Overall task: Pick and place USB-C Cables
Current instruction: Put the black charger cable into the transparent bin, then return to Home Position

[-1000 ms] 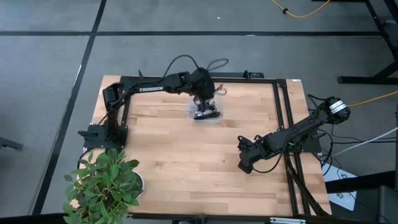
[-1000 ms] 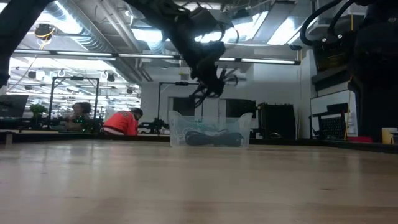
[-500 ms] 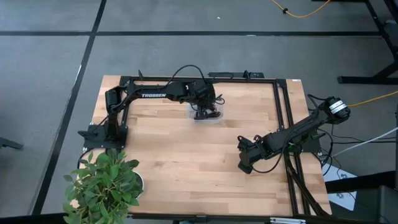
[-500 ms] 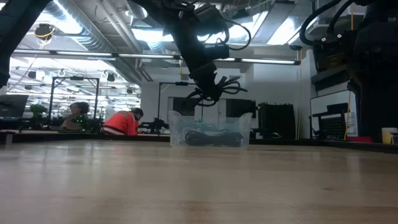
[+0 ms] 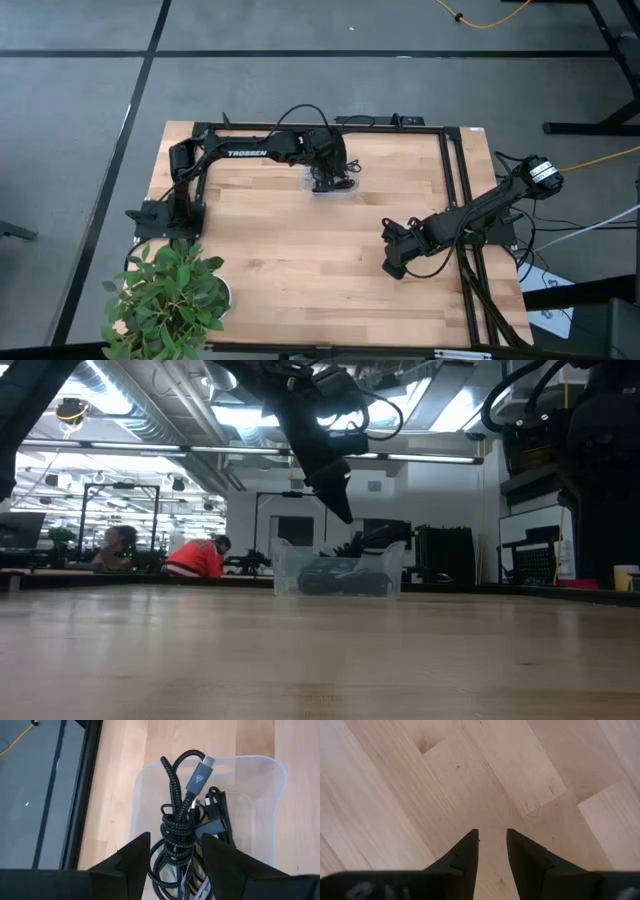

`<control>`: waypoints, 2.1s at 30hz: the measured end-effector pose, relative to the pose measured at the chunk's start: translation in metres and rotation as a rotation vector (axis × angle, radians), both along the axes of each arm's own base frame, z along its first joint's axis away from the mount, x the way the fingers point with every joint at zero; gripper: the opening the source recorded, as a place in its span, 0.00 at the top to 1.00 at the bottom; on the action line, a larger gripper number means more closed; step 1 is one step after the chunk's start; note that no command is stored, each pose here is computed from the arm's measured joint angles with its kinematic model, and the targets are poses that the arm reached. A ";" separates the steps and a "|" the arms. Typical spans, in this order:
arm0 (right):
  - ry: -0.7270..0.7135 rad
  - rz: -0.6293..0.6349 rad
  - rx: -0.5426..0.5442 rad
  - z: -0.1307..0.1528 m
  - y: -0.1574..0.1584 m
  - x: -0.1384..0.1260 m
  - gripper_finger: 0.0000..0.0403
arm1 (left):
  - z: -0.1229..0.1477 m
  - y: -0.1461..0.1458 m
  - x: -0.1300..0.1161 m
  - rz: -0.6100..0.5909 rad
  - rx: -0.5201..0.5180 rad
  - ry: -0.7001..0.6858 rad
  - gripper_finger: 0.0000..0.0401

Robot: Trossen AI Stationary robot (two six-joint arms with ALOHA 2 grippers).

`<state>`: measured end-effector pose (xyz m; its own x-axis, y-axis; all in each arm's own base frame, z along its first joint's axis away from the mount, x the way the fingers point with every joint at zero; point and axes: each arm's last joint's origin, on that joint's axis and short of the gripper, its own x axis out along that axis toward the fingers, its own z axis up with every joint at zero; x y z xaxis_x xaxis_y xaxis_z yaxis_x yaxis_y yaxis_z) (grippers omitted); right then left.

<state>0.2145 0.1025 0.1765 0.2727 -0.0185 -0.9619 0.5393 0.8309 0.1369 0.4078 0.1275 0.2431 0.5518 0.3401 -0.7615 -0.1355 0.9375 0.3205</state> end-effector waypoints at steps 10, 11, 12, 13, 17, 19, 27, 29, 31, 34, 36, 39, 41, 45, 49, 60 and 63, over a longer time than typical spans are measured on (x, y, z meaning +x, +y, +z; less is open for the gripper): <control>0.000 0.000 0.000 0.000 0.000 0.000 0.74 | 0.003 0.001 0.003 0.045 -0.011 -0.059 0.57; 0.000 0.000 0.000 0.000 0.000 0.000 0.74 | 0.005 0.001 0.005 0.027 -0.021 -0.093 0.57; 0.000 0.000 0.000 0.000 0.000 0.000 0.74 | 0.006 0.001 0.009 0.016 -0.023 -0.127 0.57; 0.000 0.000 0.000 0.000 0.000 0.000 0.74 | 0.006 0.001 0.013 0.001 -0.024 -0.163 0.57; -0.007 -0.006 0.004 0.000 0.000 0.001 0.74 | -0.002 0.005 0.024 -0.011 -0.021 -0.232 0.57; -0.012 -0.006 0.007 0.000 0.001 0.001 0.74 | -0.010 0.009 0.026 0.018 -0.012 -0.227 0.57; -0.027 0.001 0.014 0.001 0.002 0.002 0.74 | -0.041 0.009 0.034 0.022 -0.023 -0.147 0.57; -0.026 0.009 0.014 0.001 0.004 0.001 0.74 | -0.040 0.006 0.031 0.020 -0.006 -0.107 0.57; -0.025 0.016 0.013 0.001 0.005 0.000 0.74 | -0.039 0.004 0.030 0.039 0.026 -0.086 0.57; -0.026 0.024 0.014 0.001 0.006 0.000 0.74 | -0.031 0.001 0.029 0.043 0.073 -0.074 0.57; -0.028 0.027 0.014 0.001 0.007 0.000 0.74 | -0.025 0.001 0.028 0.056 0.097 -0.045 0.57; -0.030 0.025 0.016 0.001 0.007 0.000 0.74 | -0.019 0.001 0.027 0.055 0.107 -0.010 0.57; -0.030 0.025 0.017 0.001 0.007 0.000 0.74 | -0.019 0.001 0.027 0.059 0.102 -0.005 0.57; -0.032 0.025 0.017 0.001 0.008 0.000 0.74 | -0.015 -0.003 0.029 0.080 0.116 -0.034 0.57; -0.025 0.027 0.013 0.001 0.007 -0.001 0.74 | 0.004 -0.017 0.025 0.083 0.153 -0.057 0.57; -0.035 0.081 0.033 0.001 0.009 0.001 0.74 | 0.054 -0.071 -0.008 0.138 0.419 0.166 0.57; -0.097 0.135 -0.044 0.003 0.009 0.005 0.74 | 0.050 -0.085 -0.018 0.115 0.455 0.288 0.57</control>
